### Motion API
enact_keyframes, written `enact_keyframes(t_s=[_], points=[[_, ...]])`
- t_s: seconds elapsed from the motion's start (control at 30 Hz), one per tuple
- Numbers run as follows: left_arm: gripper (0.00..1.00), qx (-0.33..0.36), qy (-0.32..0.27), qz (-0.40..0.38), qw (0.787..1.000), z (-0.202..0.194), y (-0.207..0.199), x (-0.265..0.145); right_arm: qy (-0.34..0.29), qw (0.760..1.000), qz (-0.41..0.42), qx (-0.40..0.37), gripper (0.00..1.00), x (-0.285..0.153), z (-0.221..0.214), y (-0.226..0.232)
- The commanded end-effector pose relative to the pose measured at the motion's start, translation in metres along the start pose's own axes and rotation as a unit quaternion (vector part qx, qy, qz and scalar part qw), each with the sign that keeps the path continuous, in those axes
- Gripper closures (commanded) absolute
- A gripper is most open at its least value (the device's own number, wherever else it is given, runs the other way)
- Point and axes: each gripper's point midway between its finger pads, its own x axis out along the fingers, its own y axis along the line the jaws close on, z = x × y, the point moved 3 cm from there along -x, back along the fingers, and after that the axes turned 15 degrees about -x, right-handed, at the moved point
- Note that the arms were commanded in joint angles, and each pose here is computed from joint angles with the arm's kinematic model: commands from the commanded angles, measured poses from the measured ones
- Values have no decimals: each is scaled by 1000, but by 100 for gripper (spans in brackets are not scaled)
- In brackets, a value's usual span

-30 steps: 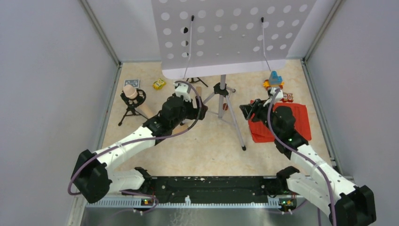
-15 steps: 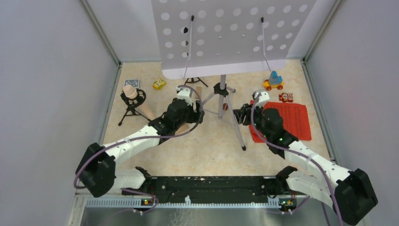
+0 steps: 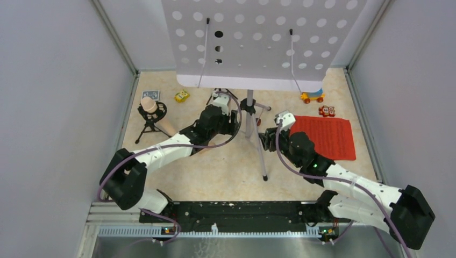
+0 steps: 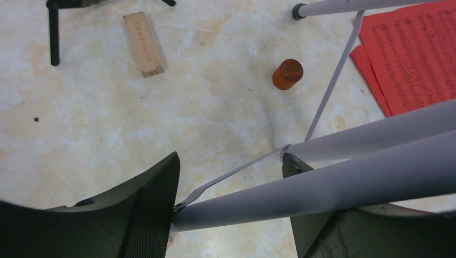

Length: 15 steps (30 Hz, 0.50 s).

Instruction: Pack up the instrument practice props

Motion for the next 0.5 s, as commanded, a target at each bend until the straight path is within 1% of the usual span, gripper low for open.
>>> enact_keyframes(t_s=[0.0, 0.17, 0.37, 0.47], points=[[28, 0, -39, -43, 998, 32, -26, 11, -5, 994, 113, -15, 54, -14, 7, 58], [29, 21, -43, -69, 996, 40, -37, 18, -7, 992, 127, -20, 54, -20, 10, 79], [18, 44, -46, -93, 994, 49, -50, 31, -19, 989, 142, -20, 54, -20, 20, 108], [17, 49, -49, -97, 993, 55, -53, 35, -21, 989, 143, -20, 54, -14, 23, 120]])
